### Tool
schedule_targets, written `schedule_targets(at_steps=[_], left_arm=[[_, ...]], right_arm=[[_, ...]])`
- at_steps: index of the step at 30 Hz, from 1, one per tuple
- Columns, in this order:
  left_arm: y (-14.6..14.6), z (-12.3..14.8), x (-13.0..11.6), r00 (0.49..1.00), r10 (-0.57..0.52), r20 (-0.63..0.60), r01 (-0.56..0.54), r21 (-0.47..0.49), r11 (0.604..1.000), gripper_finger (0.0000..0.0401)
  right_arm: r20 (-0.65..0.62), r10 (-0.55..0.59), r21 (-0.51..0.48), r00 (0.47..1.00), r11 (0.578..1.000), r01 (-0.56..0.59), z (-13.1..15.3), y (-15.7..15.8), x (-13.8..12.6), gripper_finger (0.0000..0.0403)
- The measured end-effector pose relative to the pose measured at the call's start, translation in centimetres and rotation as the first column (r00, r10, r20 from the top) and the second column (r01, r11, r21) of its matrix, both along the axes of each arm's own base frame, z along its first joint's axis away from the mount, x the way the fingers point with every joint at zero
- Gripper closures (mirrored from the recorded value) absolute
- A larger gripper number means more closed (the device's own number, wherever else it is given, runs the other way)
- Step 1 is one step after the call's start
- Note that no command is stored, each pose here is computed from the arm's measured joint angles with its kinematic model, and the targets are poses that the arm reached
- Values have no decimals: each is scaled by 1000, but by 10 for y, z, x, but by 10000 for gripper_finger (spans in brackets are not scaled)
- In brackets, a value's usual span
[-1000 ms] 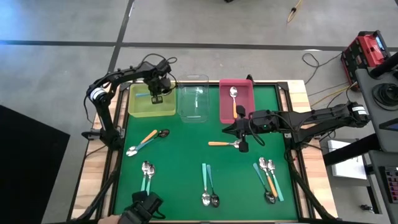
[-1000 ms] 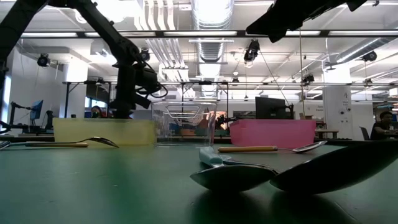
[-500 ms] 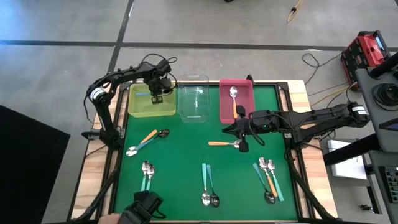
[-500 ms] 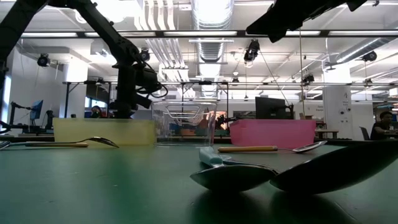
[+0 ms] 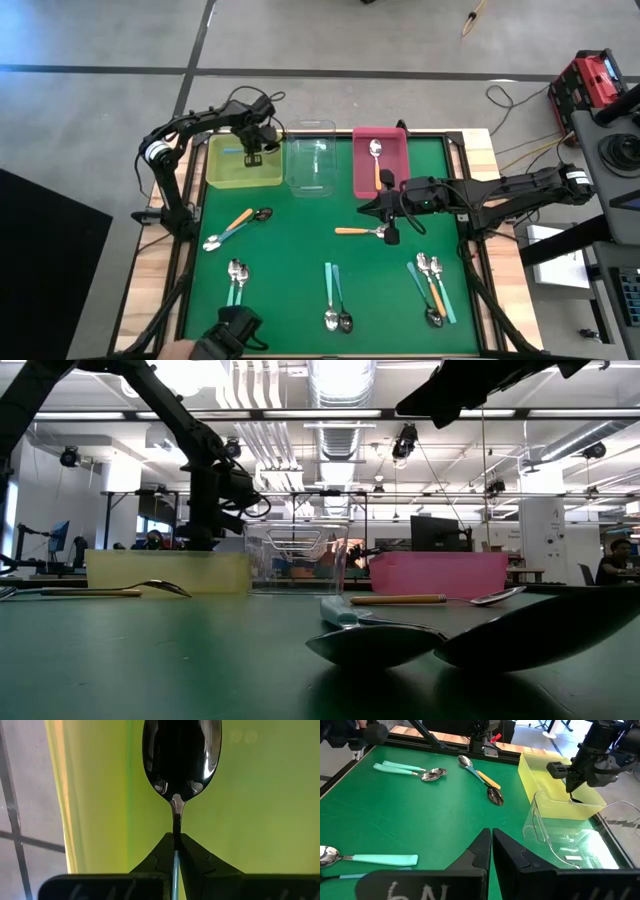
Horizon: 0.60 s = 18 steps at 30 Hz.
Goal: Sort silverware by color (type)
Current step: Put the blue spoon into the yellow bin
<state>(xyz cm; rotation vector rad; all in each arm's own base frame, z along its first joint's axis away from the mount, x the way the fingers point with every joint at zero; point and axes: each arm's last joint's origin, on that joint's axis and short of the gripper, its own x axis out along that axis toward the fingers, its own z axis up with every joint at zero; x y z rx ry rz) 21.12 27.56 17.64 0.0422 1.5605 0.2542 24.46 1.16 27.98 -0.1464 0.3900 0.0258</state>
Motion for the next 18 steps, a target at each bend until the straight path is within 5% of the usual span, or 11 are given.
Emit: schedule_targets(at_steps=[18], left_arm=[[4,0,-1,1000,-5,16,5,16,1000,401]], right_arm=[[0,-1,2,1000,1000,1,0,0,0,394]])
